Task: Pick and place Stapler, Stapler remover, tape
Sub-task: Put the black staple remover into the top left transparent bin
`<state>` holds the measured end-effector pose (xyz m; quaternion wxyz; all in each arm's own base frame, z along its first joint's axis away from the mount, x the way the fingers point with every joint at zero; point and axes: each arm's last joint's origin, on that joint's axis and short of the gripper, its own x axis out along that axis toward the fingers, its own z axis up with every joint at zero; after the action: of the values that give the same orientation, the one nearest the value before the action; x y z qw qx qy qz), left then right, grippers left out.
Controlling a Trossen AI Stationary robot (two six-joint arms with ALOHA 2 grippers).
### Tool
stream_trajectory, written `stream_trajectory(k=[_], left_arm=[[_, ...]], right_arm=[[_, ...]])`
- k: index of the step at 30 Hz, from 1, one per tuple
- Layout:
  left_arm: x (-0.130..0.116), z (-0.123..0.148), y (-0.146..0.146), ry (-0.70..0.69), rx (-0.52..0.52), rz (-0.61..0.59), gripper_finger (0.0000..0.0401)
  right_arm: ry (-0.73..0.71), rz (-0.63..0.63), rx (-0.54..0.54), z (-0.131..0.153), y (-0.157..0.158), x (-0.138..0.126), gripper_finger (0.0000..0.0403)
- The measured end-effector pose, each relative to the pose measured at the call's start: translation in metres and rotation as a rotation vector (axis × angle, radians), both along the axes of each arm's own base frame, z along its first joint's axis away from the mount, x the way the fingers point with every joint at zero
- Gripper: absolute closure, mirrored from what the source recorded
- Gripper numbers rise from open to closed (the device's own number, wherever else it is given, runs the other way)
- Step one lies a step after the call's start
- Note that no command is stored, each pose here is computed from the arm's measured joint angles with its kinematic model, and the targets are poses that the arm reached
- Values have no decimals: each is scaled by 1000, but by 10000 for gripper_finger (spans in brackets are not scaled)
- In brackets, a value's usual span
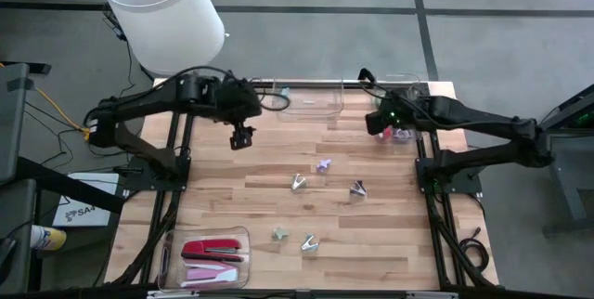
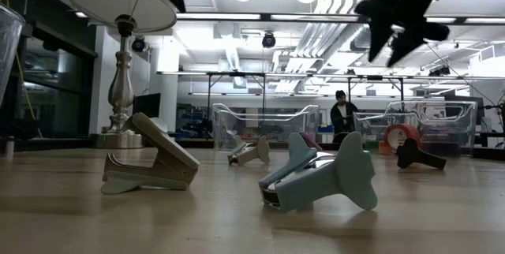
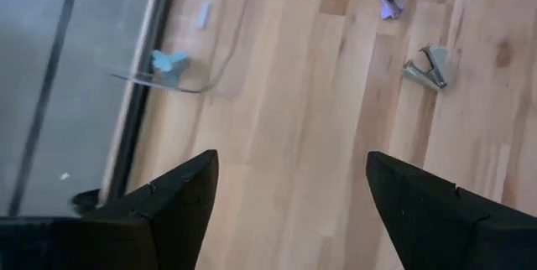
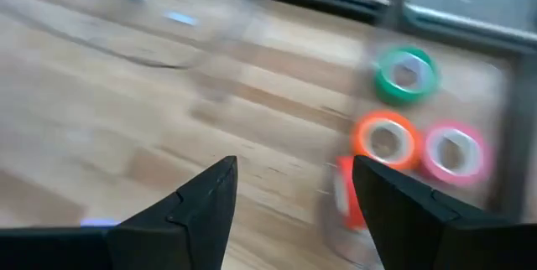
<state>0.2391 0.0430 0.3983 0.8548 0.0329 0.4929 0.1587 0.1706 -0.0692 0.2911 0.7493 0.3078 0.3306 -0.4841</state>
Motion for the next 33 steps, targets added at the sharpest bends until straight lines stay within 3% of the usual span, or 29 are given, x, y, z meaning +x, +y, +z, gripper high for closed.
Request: stream_trajectory(k=[6, 10, 23, 33], left_arm=[[-12, -27, -6, -119, -141, -21, 103], [-15, -41, -9, -179, -200, -42, 103], [-13, -64, -9, -167, -221, -41, 103], [-12, -63, -8, -188, -216, -45, 103]], right_arm=[[-105, 195, -45, 7, 19, 19, 176], [-89, 287, -29, 1, 34, 31, 178], [112, 495, 80, -43, 90, 66, 178], [318, 510, 173, -78, 128, 68, 176]])
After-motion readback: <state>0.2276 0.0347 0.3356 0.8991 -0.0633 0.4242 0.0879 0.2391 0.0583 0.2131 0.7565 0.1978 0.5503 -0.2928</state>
